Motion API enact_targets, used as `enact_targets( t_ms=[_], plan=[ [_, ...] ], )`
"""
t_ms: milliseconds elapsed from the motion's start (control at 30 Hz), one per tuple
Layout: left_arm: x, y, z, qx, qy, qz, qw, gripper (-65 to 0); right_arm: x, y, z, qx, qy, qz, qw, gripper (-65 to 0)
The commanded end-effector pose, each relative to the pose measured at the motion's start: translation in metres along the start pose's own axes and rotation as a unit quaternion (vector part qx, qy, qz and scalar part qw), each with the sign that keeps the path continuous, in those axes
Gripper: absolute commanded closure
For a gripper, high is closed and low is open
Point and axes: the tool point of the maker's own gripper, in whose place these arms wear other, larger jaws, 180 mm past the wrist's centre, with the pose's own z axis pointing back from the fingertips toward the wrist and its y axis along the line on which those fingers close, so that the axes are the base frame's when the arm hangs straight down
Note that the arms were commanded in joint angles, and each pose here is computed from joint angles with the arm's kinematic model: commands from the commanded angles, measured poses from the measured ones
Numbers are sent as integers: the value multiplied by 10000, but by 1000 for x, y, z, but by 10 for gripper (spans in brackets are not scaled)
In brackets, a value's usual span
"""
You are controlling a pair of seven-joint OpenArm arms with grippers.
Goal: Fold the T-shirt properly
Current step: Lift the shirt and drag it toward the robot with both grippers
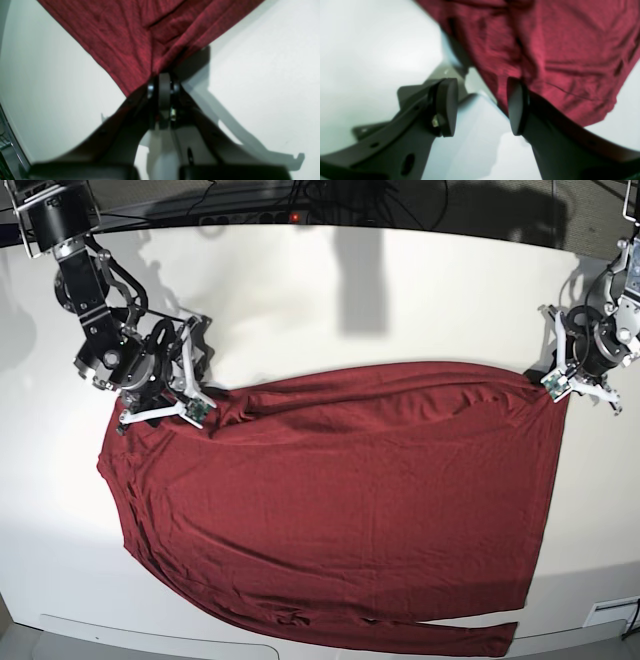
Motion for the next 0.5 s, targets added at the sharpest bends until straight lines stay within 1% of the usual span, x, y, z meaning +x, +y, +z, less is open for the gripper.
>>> enact_targets(
  t_ms=[0, 67, 233, 400, 433, 467],
  plan=[
    [-15, -3, 3, -104, 315, -91, 9994, 0, -10, -17, 3, -241, 188, 104, 9995, -312],
    [-15, -3, 3, -104, 314, -93, 9994, 0, -14, -22, 0, -316, 220, 166, 9991, -312],
    [-16, -3, 3, -104, 331, -93, 9994, 0, -10, -34, -3, -383, 121, 96, 9991, -312],
    [-16, -3, 3, -103, 336, -94, 9993, 0, -4, -45, -11, -368, 31, -97, 9993, -312],
    [-16, -3, 3, -103, 336, -94, 9993, 0, -4, -45, -13, -358, 49, -128, 9993, -307],
    [-16, -3, 3, -103, 336, -94, 9993, 0, -5, -45, -14, -339, 67, -145, 9993, -283]
  ],
)
